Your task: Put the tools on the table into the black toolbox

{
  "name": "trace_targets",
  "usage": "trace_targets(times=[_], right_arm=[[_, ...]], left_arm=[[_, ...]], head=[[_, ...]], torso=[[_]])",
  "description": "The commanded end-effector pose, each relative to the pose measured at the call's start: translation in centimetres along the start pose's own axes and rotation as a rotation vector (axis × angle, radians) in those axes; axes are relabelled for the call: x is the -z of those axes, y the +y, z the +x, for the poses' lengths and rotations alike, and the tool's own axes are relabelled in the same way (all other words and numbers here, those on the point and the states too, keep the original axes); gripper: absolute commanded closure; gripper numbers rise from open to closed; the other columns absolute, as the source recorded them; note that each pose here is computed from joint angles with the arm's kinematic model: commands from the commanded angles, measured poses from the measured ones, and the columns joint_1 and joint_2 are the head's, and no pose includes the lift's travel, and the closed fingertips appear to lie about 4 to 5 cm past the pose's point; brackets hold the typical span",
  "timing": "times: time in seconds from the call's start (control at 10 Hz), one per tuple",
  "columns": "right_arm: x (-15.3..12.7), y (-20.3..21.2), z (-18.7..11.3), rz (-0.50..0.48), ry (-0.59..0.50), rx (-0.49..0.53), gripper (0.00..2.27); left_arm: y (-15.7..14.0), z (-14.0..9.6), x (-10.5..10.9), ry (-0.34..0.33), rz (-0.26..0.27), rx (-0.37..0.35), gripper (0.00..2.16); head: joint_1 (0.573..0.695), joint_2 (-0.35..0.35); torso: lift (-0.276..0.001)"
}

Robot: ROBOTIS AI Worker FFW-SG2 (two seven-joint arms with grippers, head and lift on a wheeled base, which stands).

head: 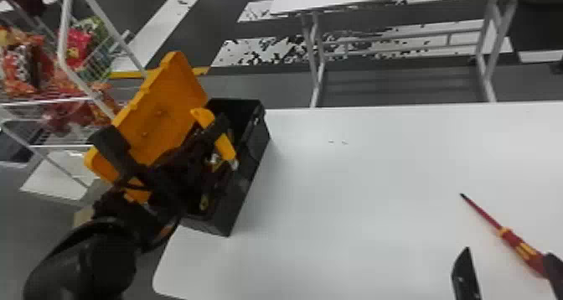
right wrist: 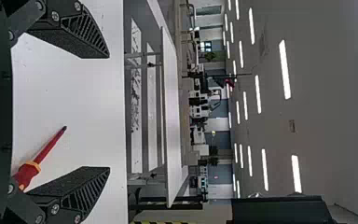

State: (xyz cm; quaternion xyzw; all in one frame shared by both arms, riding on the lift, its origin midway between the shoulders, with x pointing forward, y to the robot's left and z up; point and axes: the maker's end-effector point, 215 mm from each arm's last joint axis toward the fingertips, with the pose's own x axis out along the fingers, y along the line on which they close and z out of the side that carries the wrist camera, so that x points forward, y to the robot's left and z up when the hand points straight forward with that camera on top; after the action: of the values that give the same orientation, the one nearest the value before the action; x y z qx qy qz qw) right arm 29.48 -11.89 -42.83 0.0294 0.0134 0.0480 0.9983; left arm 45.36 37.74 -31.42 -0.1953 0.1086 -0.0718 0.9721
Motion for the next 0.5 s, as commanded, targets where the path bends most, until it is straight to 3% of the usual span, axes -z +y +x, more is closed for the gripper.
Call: trace_targets(times=[0.0,0.2,0.3,0.4], right_arm=[[0.1,-0.3,-0.2,0.001,0.000,0.005,0.17],[0.1,-0.3,-0.3,0.003,-0.003,0.006,0.17],[0.1,-0.3,-0.3,0.004,-0.004,0.006,0.17],[0.0,-0.3,-0.3,0.004,-0.007,0.006,0.17]], left_arm=[[2.6,0.0,-1.2,-0.044,0.068,-0.079,2.14],[5.6,-0.2,-1.5,-0.071,0.118,-0.175,2.04],[6.7,-0.2,-0.7,-0.060,0.102,-0.206,1.37],[7.6,-0.3,0.0,-0.044,0.111,-0.247,0.00]], head=[[0.695,0.350],[0.695,0.350],[0.695,0.350],[0.695,0.350]], torso=[[-0.075],[-0.075],[-0.075],[-0.075]])
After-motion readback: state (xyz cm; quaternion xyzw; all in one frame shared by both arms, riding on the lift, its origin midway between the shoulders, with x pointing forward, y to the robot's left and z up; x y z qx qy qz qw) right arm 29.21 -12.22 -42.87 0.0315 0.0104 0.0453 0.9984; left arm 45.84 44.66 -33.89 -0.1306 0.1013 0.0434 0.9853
